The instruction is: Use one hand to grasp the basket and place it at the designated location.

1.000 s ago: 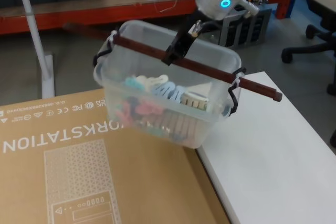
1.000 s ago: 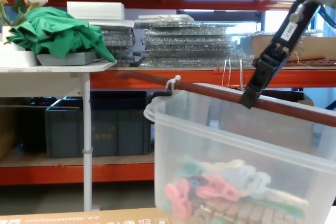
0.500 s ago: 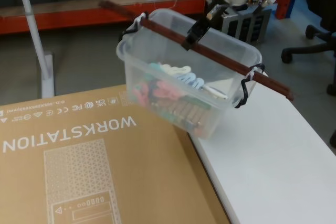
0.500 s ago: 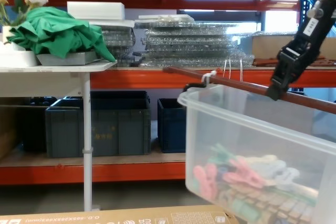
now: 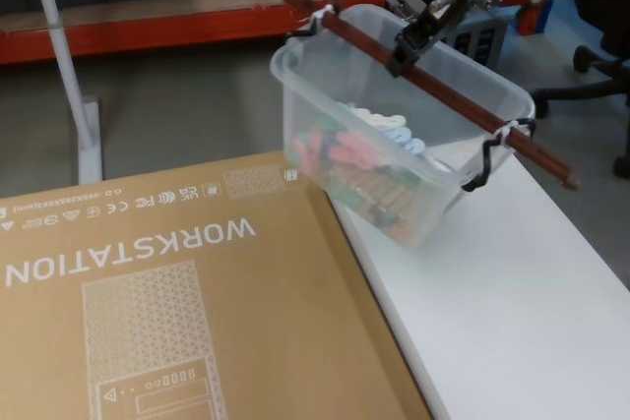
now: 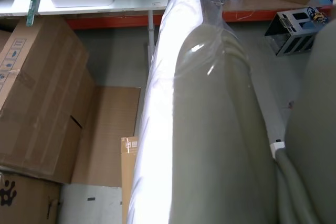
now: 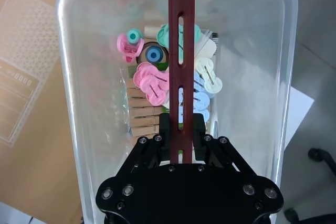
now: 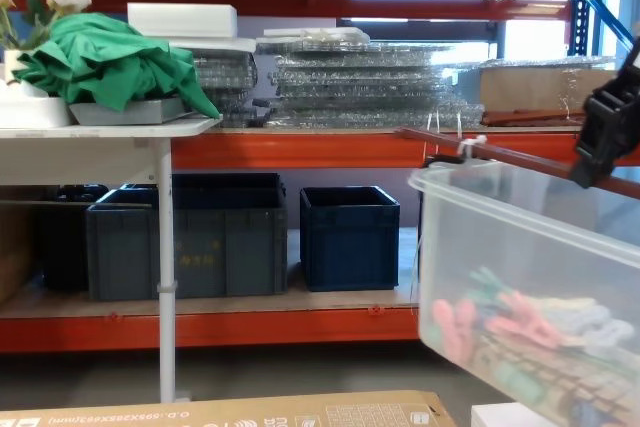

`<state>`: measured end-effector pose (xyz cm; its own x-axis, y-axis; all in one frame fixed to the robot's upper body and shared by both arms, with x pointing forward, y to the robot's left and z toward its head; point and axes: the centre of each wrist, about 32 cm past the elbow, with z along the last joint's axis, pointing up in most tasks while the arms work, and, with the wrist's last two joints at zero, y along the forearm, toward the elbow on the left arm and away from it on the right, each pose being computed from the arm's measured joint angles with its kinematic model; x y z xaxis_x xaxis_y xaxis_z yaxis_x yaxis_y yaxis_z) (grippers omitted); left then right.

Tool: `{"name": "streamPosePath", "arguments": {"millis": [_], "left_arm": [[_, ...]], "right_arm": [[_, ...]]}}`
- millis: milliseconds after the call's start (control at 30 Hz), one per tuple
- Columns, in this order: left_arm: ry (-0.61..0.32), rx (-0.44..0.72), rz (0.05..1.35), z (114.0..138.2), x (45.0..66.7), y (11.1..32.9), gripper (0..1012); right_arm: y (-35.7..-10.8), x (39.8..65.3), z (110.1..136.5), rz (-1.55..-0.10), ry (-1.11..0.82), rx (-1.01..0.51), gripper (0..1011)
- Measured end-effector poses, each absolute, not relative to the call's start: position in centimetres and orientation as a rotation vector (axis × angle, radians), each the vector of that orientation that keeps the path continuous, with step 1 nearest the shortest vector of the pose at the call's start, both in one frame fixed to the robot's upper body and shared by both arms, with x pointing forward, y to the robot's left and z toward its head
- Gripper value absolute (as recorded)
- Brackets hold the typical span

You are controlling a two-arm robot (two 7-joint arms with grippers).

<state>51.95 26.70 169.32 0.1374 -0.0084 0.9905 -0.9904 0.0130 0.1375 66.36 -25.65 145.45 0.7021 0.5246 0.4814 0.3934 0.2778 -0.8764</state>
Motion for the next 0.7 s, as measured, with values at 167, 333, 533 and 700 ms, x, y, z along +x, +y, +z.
{"name": "streamPosePath", "arguments": {"millis": [167, 333, 533, 700], "left_arm": [[-1.119, 1.267, 1.094, 169.3, 51.9, 26.7, 0], [-1.12, 1.267, 1.093, 169.3, 52.0, 26.7, 0], [-1.119, 1.267, 1.094, 169.3, 51.9, 26.7, 0], [-1.119, 1.267, 1.093, 169.3, 52.0, 26.7, 0]], "right_arm": [[-27.1, 66.6, 145.3, 0.056, -0.804, -1.353, 234], [-28.5, 66.8, 145.1, 0.004, -0.753, -1.37, 234], [-30.6, 67.1, 144.7, -0.058, -0.682, -1.387, 235], [-32.2, 67.3, 144.2, -0.097, -0.624, -1.406, 234]]}}
